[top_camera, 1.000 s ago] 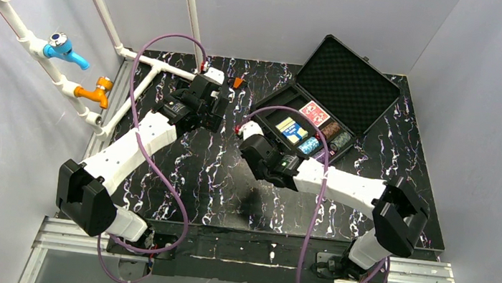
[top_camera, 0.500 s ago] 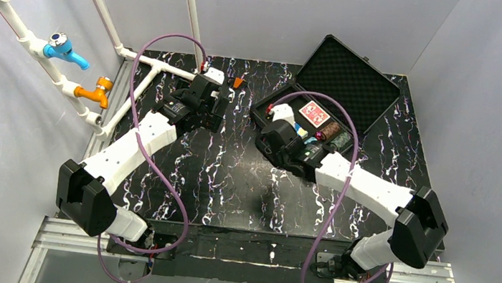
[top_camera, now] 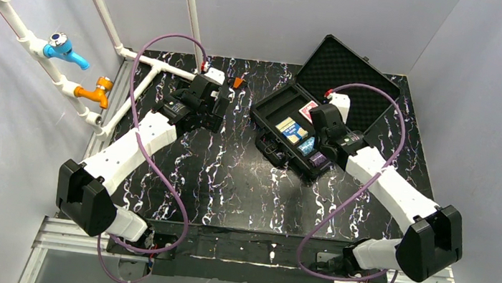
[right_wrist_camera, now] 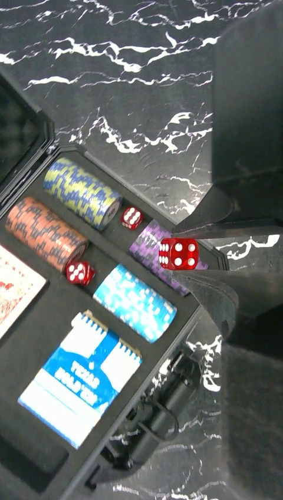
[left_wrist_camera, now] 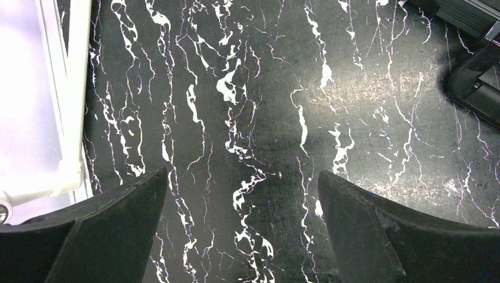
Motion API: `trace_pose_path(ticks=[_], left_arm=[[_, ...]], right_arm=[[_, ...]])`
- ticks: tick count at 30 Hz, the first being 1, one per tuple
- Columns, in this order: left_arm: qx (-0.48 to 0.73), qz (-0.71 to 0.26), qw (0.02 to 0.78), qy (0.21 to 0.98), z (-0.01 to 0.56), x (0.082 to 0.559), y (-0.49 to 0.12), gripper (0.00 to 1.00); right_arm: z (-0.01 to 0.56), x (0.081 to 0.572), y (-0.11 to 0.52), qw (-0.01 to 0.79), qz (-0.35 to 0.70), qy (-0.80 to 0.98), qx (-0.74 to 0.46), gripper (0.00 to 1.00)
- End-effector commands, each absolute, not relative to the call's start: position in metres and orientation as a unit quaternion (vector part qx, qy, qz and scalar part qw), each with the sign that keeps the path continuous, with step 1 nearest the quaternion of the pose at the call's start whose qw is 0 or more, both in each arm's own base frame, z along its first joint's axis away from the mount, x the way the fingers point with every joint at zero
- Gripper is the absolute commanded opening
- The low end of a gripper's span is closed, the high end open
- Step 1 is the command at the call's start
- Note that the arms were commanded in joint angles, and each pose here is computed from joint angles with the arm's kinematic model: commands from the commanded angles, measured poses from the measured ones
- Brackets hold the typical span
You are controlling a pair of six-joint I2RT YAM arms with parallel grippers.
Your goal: Pack up texas hold em set
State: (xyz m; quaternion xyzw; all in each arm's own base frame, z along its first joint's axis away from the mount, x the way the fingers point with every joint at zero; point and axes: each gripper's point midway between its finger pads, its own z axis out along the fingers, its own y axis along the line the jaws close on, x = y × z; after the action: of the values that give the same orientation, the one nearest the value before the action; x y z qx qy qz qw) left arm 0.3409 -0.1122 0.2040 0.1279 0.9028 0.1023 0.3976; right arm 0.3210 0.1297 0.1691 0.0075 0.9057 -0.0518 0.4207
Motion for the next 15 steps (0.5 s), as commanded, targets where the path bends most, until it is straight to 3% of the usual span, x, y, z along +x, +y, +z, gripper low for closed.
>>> trace_pose_path(ticks=[1,15], left_arm=[[0.124,0.098,0.397,0.904,0.208,0.339,-0.112,0.99],[0.127,0.096,0.398,0.904,0.209,0.338,-0.113,0.99]], right_arm=[[0.166,0.316,0.107,0.416,-0.079,0.905,0.046,0.01],[0.137,0.339,0.083,0.381,-0.066,0.917,0.101,0.01]])
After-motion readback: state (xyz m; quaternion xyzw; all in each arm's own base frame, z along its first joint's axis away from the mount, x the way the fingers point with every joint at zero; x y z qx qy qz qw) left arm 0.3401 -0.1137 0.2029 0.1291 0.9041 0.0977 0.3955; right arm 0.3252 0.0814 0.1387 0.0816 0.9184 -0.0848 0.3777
